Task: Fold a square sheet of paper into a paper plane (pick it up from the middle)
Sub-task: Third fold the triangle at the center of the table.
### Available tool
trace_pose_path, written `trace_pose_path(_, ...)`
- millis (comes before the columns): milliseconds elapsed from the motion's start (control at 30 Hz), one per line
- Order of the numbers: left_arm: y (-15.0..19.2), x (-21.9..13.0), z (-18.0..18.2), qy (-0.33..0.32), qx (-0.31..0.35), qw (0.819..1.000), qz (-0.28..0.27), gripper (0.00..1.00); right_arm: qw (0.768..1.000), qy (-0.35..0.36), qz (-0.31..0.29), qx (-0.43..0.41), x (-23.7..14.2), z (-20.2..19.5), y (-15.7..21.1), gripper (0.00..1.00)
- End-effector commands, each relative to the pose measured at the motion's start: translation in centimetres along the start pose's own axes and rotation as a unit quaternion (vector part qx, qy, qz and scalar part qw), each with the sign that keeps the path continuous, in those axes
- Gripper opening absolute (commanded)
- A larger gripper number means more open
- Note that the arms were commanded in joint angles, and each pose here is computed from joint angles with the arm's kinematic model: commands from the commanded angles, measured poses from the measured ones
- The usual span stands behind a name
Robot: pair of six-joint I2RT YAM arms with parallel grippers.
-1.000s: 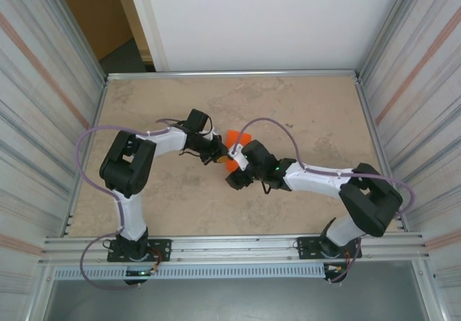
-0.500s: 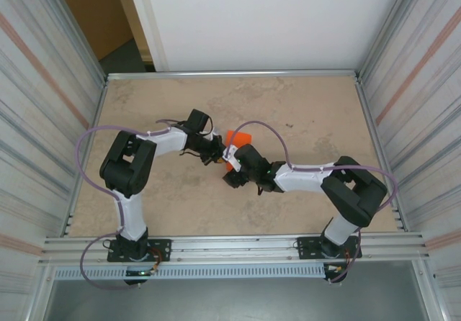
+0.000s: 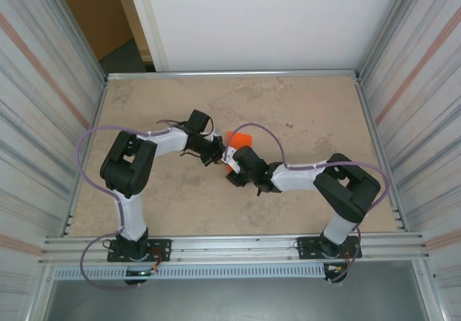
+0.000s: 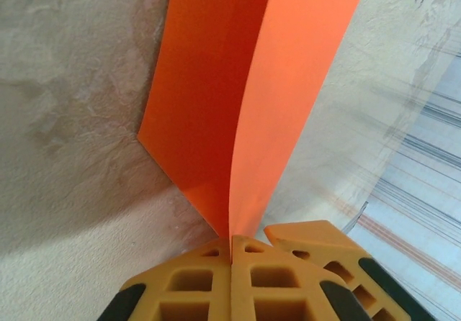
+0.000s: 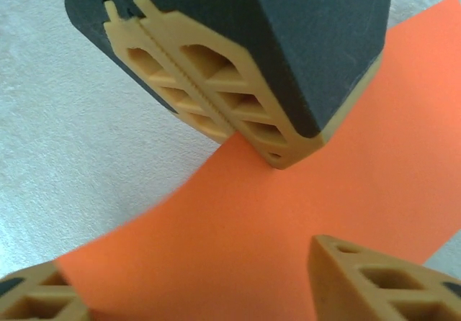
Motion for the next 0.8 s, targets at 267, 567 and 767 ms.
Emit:
trace_pose_path(267,0.1,-1.2,-1.5,0.005,0.006,1.0,-0.011,0.05,1.0,-0.016,-0.015,0.007,-1.2,0.2,-0.3,0.24)
trace_pose_path(567,-0.5,-2.7,-1.0,-0.003,0.0,0.999,-0.035,0.16,0.996,-0.071,-0.023,0.057,-2.0,0.0,0.0,0.1)
trace_pose_path(767,-1.7,-5.5,-1.5,0.012,0.01,0.997,-0.077,0.26,0.987,-0.132,-0.03,0.084,-2.8,0.5,0.1,0.08)
Point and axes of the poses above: each hand's point on the last joint's axis, 136 mm out from that joint toward the fingers, its own x axis out along the fingers, its own z axis along the line the jaws close on, y = z × x, the point moved 3 cm from there along -x, back along the fingers, and after that the axes turned 1 degree about -x, right-handed, at the moved point
